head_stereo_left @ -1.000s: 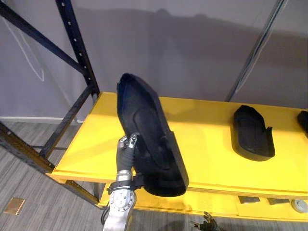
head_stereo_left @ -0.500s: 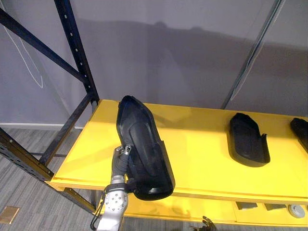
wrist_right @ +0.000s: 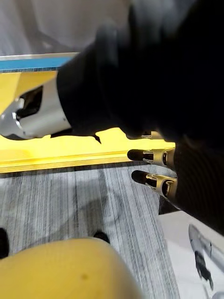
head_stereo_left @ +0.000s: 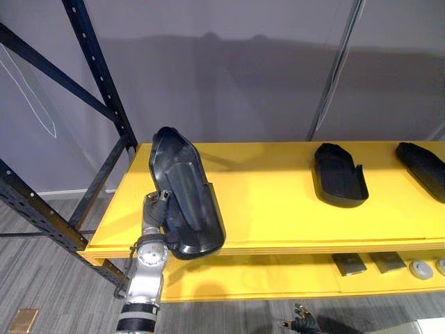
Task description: Walk over and take plastic housings, then place them on the shelf
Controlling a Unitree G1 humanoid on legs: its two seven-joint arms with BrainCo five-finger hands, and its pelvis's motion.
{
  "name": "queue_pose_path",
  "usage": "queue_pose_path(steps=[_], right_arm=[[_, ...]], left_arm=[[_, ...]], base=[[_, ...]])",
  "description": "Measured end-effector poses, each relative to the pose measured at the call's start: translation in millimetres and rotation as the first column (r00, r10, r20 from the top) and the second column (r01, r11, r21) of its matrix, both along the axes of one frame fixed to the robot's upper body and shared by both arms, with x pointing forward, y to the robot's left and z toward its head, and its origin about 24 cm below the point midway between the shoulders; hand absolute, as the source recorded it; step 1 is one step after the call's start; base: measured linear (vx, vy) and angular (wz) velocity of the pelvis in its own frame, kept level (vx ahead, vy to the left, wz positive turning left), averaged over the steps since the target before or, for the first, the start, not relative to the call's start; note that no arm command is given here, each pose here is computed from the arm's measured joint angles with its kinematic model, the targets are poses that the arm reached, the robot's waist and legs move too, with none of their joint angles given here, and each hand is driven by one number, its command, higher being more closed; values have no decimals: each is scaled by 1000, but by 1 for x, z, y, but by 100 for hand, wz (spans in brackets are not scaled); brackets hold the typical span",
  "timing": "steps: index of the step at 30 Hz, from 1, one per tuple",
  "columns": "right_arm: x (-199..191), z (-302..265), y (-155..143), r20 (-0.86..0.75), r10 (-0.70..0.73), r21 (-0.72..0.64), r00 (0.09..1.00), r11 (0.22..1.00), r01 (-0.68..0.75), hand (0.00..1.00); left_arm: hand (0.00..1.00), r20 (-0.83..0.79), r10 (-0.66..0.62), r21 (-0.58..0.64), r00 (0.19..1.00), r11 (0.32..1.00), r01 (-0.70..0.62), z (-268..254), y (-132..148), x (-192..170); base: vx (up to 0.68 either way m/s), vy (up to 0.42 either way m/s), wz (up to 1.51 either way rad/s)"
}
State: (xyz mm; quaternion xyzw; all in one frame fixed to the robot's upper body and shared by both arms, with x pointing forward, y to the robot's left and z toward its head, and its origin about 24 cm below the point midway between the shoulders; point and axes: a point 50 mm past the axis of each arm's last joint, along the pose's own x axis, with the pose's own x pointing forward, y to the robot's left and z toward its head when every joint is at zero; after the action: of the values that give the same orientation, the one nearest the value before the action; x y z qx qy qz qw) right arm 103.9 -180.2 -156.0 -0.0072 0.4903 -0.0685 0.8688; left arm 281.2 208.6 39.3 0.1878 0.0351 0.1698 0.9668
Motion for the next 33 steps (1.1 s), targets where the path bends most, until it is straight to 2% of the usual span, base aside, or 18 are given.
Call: queue_pose_path(steps=[4, 9, 14, 15, 22, 28, 33], right_arm=[[0, 0, 4, 2, 5, 21, 1000, 1000, -5, 0], [1, -1, 7, -1, 11, 34, 1000, 999, -11, 0], [4, -1, 8, -1, 22, 44, 1000, 999, -22, 0], [4, -1, 7, 0, 24, 44, 1000, 999, -24, 0], [7, 0, 7, 4, 33, 49, 999, 998, -34, 0], [8, 0, 7, 8, 35, 48, 999, 998, -35, 0], [8, 0, 7, 7, 33, 48, 999, 998, -33, 0]], left_arm=[[100, -71, 11, 36, 997, 999, -8, -4, 9, 11], [100, -95, -39, 83, 995, 995, 47, 11, 11, 37], [100, -149, -58, 106, 987, 992, 74, 10, 15, 46], [0, -162, -71, 116, 984, 989, 90, 10, 13, 50], [0, -212, -59, 169, 975, 981, 96, 8, 19, 55], [0, -184, -36, 179, 982, 981, 70, 14, 20, 58], [0, -110, 25, 176, 994, 984, -5, 26, 26, 58]], base=[[22, 40, 3], [103, -5, -1], [44, -22, -6], [4, -20, -4], [-55, 5, -12], [-117, 31, -2], [-27, 19, 0]])
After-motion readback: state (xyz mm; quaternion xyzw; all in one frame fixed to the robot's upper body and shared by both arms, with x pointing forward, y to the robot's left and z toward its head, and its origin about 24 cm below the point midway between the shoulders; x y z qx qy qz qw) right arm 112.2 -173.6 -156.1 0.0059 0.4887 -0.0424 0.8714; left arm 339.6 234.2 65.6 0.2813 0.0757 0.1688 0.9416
